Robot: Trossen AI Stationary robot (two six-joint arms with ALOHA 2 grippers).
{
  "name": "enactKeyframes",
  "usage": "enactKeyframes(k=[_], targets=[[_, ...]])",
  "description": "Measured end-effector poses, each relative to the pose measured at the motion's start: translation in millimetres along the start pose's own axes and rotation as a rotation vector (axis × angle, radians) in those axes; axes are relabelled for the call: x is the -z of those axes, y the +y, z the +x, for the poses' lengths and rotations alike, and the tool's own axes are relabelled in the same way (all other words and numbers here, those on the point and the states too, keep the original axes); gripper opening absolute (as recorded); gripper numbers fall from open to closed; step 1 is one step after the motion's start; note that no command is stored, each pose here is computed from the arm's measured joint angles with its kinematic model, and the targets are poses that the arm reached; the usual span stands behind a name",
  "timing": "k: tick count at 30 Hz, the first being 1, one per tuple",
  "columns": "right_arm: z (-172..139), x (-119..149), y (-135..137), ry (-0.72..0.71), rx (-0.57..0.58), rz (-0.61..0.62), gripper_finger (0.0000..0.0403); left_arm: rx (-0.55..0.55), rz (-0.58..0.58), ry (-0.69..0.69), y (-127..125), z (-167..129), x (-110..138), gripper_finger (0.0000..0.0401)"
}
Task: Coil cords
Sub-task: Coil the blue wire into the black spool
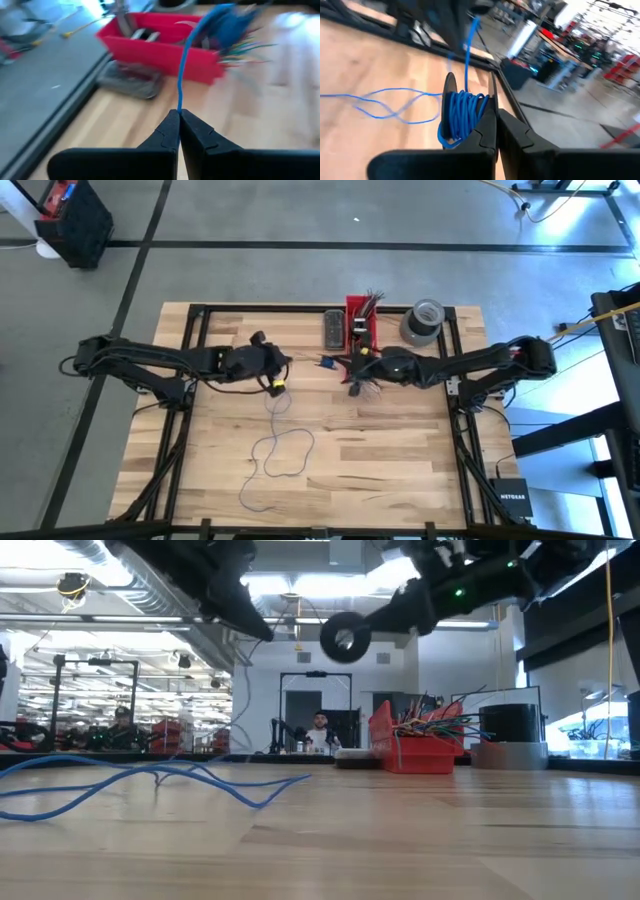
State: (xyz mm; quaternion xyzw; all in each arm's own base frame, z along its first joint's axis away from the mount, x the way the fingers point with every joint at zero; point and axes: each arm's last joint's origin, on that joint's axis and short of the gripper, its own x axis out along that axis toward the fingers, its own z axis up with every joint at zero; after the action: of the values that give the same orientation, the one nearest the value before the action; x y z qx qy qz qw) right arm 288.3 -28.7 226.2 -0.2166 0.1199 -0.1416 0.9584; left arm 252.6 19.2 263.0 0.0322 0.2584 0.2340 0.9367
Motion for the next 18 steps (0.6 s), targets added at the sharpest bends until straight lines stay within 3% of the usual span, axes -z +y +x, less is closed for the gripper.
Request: enactKeyframes(k=[8, 18], targets=[[30, 5, 8, 0.105, 0.081, -0.032, 0.0008, 0.198, -0.028, -0.104, -16, 4, -9, 0.0001], [43, -10, 5, 0.077, 0.098, 0.117, 0.0008, 0.218, -0.059, -0.151, -29, 31, -8, 0.0001]])
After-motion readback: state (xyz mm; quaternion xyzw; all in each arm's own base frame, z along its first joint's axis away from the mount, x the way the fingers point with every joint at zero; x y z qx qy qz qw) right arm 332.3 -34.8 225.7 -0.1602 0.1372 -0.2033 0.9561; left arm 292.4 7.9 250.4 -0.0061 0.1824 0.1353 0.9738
